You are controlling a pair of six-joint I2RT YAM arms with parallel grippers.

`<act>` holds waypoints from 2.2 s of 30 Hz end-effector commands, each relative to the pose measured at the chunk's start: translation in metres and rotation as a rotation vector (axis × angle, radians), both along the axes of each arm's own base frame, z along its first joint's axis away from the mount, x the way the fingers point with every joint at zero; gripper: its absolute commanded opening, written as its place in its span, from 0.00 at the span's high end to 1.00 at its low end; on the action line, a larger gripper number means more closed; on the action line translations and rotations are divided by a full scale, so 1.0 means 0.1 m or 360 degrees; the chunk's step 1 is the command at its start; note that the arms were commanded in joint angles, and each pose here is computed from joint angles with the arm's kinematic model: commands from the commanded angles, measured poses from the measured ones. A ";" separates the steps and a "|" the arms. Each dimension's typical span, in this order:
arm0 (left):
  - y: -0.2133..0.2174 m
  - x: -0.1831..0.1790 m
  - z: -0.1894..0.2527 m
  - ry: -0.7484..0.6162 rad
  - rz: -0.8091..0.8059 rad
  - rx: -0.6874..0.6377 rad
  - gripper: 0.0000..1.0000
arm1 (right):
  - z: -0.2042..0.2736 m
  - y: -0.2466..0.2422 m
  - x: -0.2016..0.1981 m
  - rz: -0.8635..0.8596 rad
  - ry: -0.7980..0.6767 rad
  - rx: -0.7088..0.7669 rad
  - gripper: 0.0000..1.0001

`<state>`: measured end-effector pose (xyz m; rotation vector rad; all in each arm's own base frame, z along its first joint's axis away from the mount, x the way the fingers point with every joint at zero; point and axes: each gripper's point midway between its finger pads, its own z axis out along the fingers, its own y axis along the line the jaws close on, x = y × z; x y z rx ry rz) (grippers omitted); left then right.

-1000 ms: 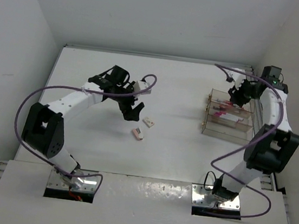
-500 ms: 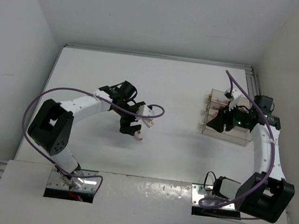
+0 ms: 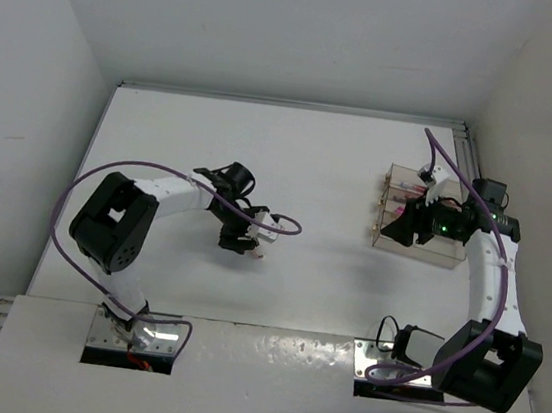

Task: Sort the stationery into containers
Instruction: Grab a piece of stationery with the left arm, then pass the stationery from the left arm to the right

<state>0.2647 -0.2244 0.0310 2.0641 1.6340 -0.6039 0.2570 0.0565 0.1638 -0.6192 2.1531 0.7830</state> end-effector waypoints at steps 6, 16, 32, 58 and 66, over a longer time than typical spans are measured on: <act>-0.02 -0.01 -0.16 -0.0052 -0.0061 -0.0004 0.41 | 0.16 0.04 0.04 0.0025 -0.0059 0.0063 0.50; -0.04 0.01 -0.18 -0.0070 -0.0023 0.0011 0.47 | 0.15 0.13 0.06 0.0084 -0.0059 0.0048 0.50; -0.30 -0.21 0.20 0.0236 0.0004 -0.0156 1.00 | 0.06 0.11 0.03 0.0273 -0.0286 -0.0229 0.49; -0.78 -0.28 0.87 0.1704 0.0602 -0.0505 1.00 | -0.10 1.94 -0.40 0.1683 -0.1120 -0.0717 0.57; -0.77 -0.30 0.85 0.1721 0.0623 -0.0489 1.00 | -0.21 2.19 -0.30 0.1807 -0.1119 -0.0816 0.54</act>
